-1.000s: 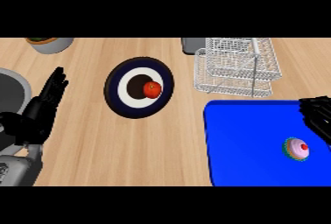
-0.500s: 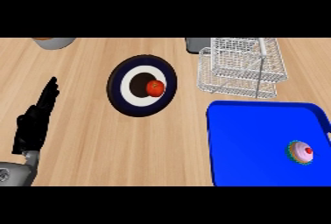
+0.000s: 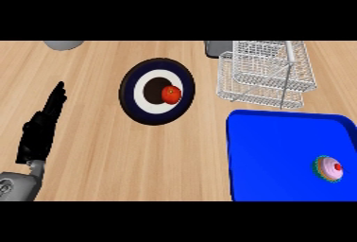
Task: Pick the cupcake from the tray and place it in the tiered basket
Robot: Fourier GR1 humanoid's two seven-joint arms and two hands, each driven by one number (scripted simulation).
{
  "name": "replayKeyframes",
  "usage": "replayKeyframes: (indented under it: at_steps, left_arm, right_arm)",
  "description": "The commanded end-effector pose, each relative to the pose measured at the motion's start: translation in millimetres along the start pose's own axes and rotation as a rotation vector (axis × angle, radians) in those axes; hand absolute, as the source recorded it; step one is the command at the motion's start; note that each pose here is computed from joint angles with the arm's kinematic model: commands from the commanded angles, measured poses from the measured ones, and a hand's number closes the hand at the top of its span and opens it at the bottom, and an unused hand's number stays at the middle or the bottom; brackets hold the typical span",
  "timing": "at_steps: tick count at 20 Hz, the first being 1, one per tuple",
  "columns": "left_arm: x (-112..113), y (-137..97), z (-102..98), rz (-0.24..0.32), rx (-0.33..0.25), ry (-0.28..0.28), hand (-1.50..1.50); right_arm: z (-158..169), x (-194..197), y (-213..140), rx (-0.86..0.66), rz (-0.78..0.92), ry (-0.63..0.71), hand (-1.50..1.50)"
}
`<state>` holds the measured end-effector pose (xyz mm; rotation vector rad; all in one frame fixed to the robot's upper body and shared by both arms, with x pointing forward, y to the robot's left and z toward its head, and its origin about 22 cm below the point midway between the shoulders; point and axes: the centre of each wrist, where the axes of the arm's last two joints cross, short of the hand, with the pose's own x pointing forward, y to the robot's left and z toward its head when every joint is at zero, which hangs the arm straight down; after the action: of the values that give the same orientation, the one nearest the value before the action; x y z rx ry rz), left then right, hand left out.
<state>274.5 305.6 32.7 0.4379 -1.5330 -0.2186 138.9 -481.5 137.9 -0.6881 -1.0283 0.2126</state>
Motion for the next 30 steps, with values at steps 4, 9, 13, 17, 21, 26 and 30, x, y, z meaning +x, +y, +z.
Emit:
replayKeyframes:
  at_steps: [4,9,13,17,21,26,30]
  left_arm:
    - [8,-6,-5,-0.009,-0.027,-0.021,0.0]
    - [-6,-7,7,-0.011,-0.026,-0.016,0.0]
    - [28,-11,-12,-0.007,-0.01,-0.01,0.0]
    - [0,-4,-11,-0.001,-0.018,-0.004,0.0]
    - [2,-9,4,-0.008,-0.02,-0.02,0.0]
    - [10,-5,1,-0.012,-0.012,-0.001,0.0]
    - [-12,7,-8,-0.002,0.0,0.004,0.0]
  right_arm:
    - [-6,72,9,0.052,0.092,0.115,-1.5]
    - [-27,84,38,0.116,0.113,0.22,-1.5]
    - [-40,76,53,0.181,0.156,0.285,-1.5]
    - [-50,71,61,0.187,0.204,0.317,-1.5]
    - [-59,79,69,0.208,0.237,0.335,-1.5]
    - [-45,61,75,0.207,0.255,0.333,-1.5]
    - [-40,60,80,0.196,0.346,0.322,-1.5]
